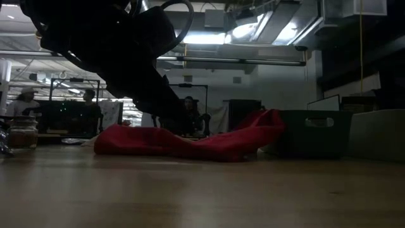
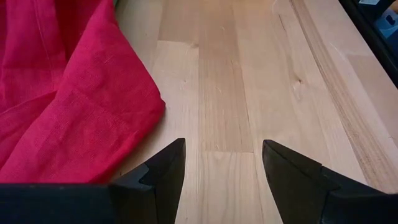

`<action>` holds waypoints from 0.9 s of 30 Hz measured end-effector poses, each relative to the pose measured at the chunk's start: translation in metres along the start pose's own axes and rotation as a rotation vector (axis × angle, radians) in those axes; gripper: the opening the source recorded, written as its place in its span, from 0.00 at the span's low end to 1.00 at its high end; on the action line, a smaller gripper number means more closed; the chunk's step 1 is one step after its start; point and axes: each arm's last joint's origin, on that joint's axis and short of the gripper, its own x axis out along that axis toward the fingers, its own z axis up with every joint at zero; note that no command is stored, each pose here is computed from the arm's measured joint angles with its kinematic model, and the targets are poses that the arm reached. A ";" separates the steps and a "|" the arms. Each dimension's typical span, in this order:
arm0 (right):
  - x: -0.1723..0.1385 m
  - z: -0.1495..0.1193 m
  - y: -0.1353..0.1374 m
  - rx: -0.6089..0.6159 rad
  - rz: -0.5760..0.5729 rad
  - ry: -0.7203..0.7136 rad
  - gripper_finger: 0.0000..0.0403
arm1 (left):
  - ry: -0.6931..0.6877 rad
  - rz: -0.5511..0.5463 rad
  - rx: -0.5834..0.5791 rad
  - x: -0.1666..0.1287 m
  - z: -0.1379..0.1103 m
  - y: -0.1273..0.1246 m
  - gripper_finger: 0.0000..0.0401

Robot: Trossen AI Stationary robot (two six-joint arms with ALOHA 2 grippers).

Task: Sort spices by type
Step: Put the right dark green seasoning bottle into the yellow bin

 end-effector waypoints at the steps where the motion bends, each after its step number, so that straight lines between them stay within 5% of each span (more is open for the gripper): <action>1: 0.000 0.000 0.000 0.001 0.000 0.003 0.54 | 0.000 0.000 0.000 0.000 0.000 0.000 0.49; 14: 0.000 -0.009 0.002 0.016 -0.052 0.244 0.76 | 0.000 0.000 0.000 0.000 0.000 0.000 0.49; 27: -0.010 -0.006 0.006 0.020 -0.068 0.339 0.79 | -0.044 -0.013 -0.010 0.000 0.004 -0.001 0.49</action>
